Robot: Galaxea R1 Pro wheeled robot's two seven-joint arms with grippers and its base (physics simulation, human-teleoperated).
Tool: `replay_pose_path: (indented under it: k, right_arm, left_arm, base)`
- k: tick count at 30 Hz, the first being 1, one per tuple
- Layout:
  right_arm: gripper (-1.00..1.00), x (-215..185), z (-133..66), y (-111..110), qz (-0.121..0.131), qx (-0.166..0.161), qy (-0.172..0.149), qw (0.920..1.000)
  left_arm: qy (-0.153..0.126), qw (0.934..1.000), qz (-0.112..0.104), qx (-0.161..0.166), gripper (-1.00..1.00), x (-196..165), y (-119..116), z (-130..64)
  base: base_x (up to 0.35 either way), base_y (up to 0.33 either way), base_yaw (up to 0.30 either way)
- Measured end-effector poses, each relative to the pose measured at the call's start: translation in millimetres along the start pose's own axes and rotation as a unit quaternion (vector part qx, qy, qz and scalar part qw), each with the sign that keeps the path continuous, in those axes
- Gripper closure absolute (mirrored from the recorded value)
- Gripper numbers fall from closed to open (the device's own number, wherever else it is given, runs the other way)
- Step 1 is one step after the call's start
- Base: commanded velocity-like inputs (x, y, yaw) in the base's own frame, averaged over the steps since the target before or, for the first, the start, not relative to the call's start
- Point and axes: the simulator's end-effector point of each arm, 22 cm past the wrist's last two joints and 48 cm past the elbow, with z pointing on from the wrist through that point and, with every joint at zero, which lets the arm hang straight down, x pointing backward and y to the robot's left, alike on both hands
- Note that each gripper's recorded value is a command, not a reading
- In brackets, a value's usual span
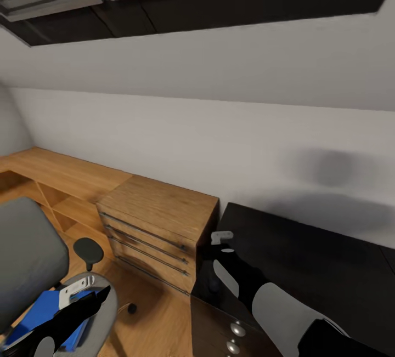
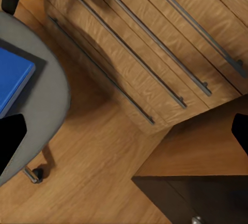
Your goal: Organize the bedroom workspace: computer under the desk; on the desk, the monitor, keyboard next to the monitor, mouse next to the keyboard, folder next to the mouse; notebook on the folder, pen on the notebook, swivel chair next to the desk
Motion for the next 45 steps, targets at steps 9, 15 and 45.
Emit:
replay_pose_path:
  k: [9, 15, 45]
  right_arm:
    - [-1.00, 1.0, 0.2, -1.7, 0.000, 0.003, 0.001, 1.0000]
    - [-1.00, 4.1, 0.3, -2.1, -0.001, 0.003, 0.008, 1.0000]
    - [-1.00, 46.4, -3.3, 5.0, 0.047, -0.014, 0.102, 0.9936]
  left_arm:
    - [0.000, 1.0000, 0.000, -0.002, -1.00, -0.3, 1.7, 0.0]
    - [0.000, 1.0000, 0.000, -0.003, -1.00, -0.2, 2.4, 0.1]
    - [-0.001, 1.0000, 0.001, -0.004, -1.00, -1.6, 4.5, -0.1]
  base:
    - [0.000, 0.000, 0.016]
    - [0.000, 0.000, 0.001]
    - [0.000, 0.000, 0.000]
